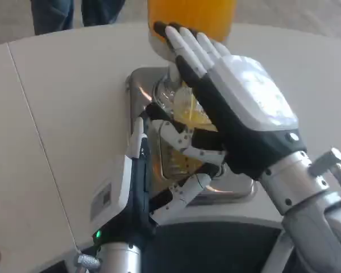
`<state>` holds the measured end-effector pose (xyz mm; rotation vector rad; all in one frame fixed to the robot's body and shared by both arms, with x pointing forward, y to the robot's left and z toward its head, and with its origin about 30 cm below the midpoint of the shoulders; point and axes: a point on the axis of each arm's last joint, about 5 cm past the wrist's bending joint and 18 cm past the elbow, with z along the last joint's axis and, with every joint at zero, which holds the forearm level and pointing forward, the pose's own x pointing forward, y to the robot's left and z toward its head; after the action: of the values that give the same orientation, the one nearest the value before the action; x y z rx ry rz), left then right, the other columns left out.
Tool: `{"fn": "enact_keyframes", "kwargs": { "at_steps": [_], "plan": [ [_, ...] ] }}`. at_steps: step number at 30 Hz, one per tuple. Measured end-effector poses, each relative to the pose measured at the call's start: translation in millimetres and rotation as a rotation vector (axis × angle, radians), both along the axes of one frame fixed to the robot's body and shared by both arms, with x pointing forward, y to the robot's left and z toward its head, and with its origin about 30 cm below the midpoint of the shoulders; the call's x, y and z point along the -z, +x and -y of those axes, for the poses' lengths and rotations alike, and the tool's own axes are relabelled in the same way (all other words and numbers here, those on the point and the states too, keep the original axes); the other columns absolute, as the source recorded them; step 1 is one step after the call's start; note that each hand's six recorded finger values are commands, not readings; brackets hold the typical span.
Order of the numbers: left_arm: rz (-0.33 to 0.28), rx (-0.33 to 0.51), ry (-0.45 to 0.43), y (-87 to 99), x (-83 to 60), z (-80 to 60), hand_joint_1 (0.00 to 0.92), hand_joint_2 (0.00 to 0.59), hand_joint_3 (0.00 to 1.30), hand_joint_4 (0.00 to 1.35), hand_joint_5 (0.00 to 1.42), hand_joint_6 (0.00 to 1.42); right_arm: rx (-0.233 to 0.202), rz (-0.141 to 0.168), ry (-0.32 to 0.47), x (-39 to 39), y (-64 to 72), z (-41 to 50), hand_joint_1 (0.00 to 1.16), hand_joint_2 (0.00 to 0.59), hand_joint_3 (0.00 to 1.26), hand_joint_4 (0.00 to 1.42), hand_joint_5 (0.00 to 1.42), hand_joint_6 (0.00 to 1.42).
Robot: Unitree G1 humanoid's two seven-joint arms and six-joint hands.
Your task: Grasp the cup under the faucet to collect the drink, then remove the cup.
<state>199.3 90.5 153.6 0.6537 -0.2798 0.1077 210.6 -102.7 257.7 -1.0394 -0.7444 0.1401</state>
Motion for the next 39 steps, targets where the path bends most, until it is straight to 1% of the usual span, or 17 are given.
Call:
{"fn": "enact_keyframes", "kwargs": {
  "at_steps": [1,4,6,8,10,15,18,19,21,23,24,26,28,31,32,35,39],
  "plan": [
    [0.003,0.001,0.0,1.1,-0.7,0.3,0.209,0.05,0.0,0.0,0.17,0.31,0.018,-0.002,0.009,1.4,-4.3,2.9,0.49,0.477,0.0,0.0,0.0,0.0],
    [0.012,0.003,-0.003,3.2,-2.6,1.1,0.205,0.051,0.0,0.0,0.17,0.31,0.032,-0.014,0.006,5.8,-14.0,6.6,0.49,0.477,0.0,0.0,0.0,0.0],
    [0.013,0.005,-0.004,4.4,-3.0,1.8,0.203,0.052,0.0,0.0,0.17,0.31,0.043,-0.043,-0.008,11.8,-22.3,10.0,0.51,0.466,0.0,0.0,0.0,0.0],
    [0.005,0.009,-0.004,5.0,-1.9,2.3,0.202,0.052,0.0,0.0,0.17,0.31,0.043,-0.057,-0.014,13.6,-26.2,11.4,0.52,0.467,0.0,0.0,0.0,0.0],
    [-0.003,0.005,-0.005,5.6,-0.6,1.7,0.2,0.052,0.0,0.0,0.17,0.31,0.044,-0.067,-0.014,16.0,-33.9,13.9,0.52,0.467,0.0,0.0,0.0,0.0],
    [-0.018,0.008,-0.02,7.7,1.2,1.7,0.199,0.052,0.0,0.0,0.17,0.31,0.055,-0.109,-0.02,22.6,-47.7,20.3,0.54,0.457,0.0,0.0,0.0,0.0],
    [-0.014,0.004,-0.021,10.5,1.5,3.1,0.199,0.052,0.0,0.0,0.17,0.31,0.071,-0.131,-0.027,24.8,-54.4,25.9,0.54,0.457,0.0,0.0,0.0,0.0],
    [-0.02,0.003,-0.02,11.4,2.9,3.2,0.199,0.052,0.0,0.0,0.17,0.31,0.089,-0.147,-0.039,26.0,-58.4,30.7,0.54,0.458,0.0,0.0,0.0,0.0],
    [-0.025,0.006,-0.019,12.9,3.6,4.1,0.199,0.052,0.0,0.0,0.17,0.31,0.1,-0.159,-0.054,26.8,-61.9,34.8,0.57,0.453,0.0,0.0,0.0,0.0],
    [-0.025,0.001,-0.019,15.5,4.1,4.6,0.199,0.052,0.0,0.0,0.17,0.31,0.115,-0.188,-0.081,27.5,-69.4,40.5,0.58,0.453,0.0,0.0,0.0,0.0],
    [-0.024,0.0,-0.019,16.2,4.1,4.9,0.199,0.052,0.0,0.0,0.17,0.31,0.118,-0.195,-0.085,27.7,-70.6,41.5,0.58,0.454,0.0,0.0,0.0,0.0],
    [-0.028,0.004,-0.029,20.6,4.0,6.5,0.205,0.05,0.0,0.0,0.18,0.32,0.145,-0.239,-0.119,29.0,-78.5,48.5,0.58,0.454,0.0,0.0,0.0,0.0],
    [-0.026,0.003,-0.041,22.3,4.1,7.4,0.22,0.051,0.0,0.0,0.18,0.32,0.169,-0.275,-0.133,32.0,-81.0,52.7,0.58,0.454,0.0,0.0,0.0,0.0],
    [-0.011,-0.001,-0.063,26.8,5.7,9.4,0.228,0.05,0.0,0.0,0.18,0.33,0.223,-0.334,-0.145,37.3,-86.5,62.0,0.59,0.454,0.02,0.0,0.0,0.0],
    [-0.007,-0.003,-0.075,27.6,6.8,10.2,0.243,0.045,0.0,0.0,0.18,0.33,0.234,-0.346,-0.145,38.2,-87.6,64.1,0.59,0.454,0.02,0.0,0.0,0.0],
    [0.007,-0.01,-0.083,31.3,9.0,13.3,0.255,0.048,0.0,0.0,0.18,0.32,0.247,-0.367,-0.145,38.8,-90.9,68.0,0.59,0.454,0.02,0.0,0.0,0.0],
    [0.043,-0.037,-0.096,40.7,10.3,18.4,0.268,0.045,0.0,0.0,0.18,0.3,0.258,-0.413,-0.149,41.4,-96.0,71.9,0.61,0.45,0.04,0.0,0.0,0.0]
  ]
}}
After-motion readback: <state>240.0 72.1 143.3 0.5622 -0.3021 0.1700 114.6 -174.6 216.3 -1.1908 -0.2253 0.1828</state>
